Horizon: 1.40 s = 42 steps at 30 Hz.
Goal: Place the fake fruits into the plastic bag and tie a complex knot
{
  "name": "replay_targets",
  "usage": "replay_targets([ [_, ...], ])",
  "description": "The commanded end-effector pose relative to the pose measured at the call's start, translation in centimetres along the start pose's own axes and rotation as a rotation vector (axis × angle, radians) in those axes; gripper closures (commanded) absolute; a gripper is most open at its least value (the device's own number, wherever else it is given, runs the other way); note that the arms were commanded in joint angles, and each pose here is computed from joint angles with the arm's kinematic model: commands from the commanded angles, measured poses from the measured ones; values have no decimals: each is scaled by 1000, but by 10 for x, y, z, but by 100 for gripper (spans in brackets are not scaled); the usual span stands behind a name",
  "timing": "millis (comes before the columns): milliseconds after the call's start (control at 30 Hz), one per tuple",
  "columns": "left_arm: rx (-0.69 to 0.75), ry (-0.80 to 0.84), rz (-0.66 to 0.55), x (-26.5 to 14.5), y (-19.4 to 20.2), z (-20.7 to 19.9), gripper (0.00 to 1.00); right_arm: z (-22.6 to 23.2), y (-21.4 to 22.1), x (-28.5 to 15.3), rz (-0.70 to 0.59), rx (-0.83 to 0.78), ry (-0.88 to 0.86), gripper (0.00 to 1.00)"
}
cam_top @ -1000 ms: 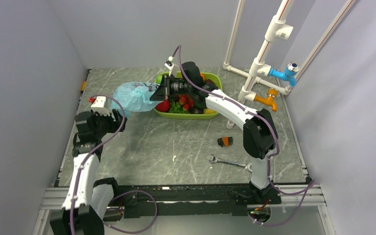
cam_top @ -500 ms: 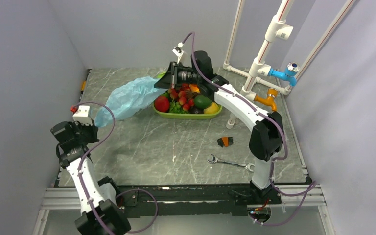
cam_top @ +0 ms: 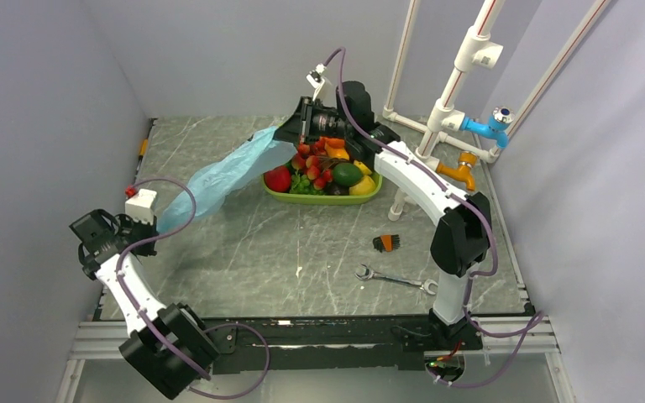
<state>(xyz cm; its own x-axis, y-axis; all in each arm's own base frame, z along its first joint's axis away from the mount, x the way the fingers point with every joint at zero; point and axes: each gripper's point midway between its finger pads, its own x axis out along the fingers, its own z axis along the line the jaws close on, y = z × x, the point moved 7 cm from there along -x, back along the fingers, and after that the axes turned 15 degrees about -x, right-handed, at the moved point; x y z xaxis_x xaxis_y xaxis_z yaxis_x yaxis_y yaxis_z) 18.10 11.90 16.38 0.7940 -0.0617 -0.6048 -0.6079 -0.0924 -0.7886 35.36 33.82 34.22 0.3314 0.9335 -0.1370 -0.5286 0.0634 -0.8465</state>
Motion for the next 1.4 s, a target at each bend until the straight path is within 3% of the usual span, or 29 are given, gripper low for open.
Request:
replay_targets([
  [0,182,12,33,-17,2,-5,100,29,-55,-20,-181,-138,-27,100],
  [267,228,397,-27,-62,-9,-77,100,39,-82,-1,-279,-212,-49,100],
  [367,257,484,22,-72,8,-94,100,47,-98,9,-358,-237,-45,100],
  [433,353,528,35,-79,19,-105,100,49,-108,12,-412,-257,-13,100],
  [567,389,535,46,-83,32,-115,100,50,-118,19,-469,-301,52,100],
  [733,517,706,-36,-90,19,-144,100,64,-103,51,-485,-385,81,100],
  [833,378,723,-106,-90,-10,-153,100,62,-71,91,-459,-476,83,100],
  [867,274,743,-95,-90,-16,-156,100,63,-62,101,-455,-513,81,100],
  [967,140,755,-97,-83,-43,-151,100,54,-28,141,-397,-579,28,100],
  [1000,86,714,-90,-78,-53,-145,100,50,-20,152,-375,-597,9,87],
  [1067,-97,663,-95,-70,-68,-130,100,44,-8,164,-346,-631,-19,39],
  [1133,-303,670,-90,-63,-74,-113,100,41,-5,165,-317,-670,-25,2],
  [1367,-620,484,31,-36,-61,-72,100,57,-20,107,-276,-767,-23,0],
])
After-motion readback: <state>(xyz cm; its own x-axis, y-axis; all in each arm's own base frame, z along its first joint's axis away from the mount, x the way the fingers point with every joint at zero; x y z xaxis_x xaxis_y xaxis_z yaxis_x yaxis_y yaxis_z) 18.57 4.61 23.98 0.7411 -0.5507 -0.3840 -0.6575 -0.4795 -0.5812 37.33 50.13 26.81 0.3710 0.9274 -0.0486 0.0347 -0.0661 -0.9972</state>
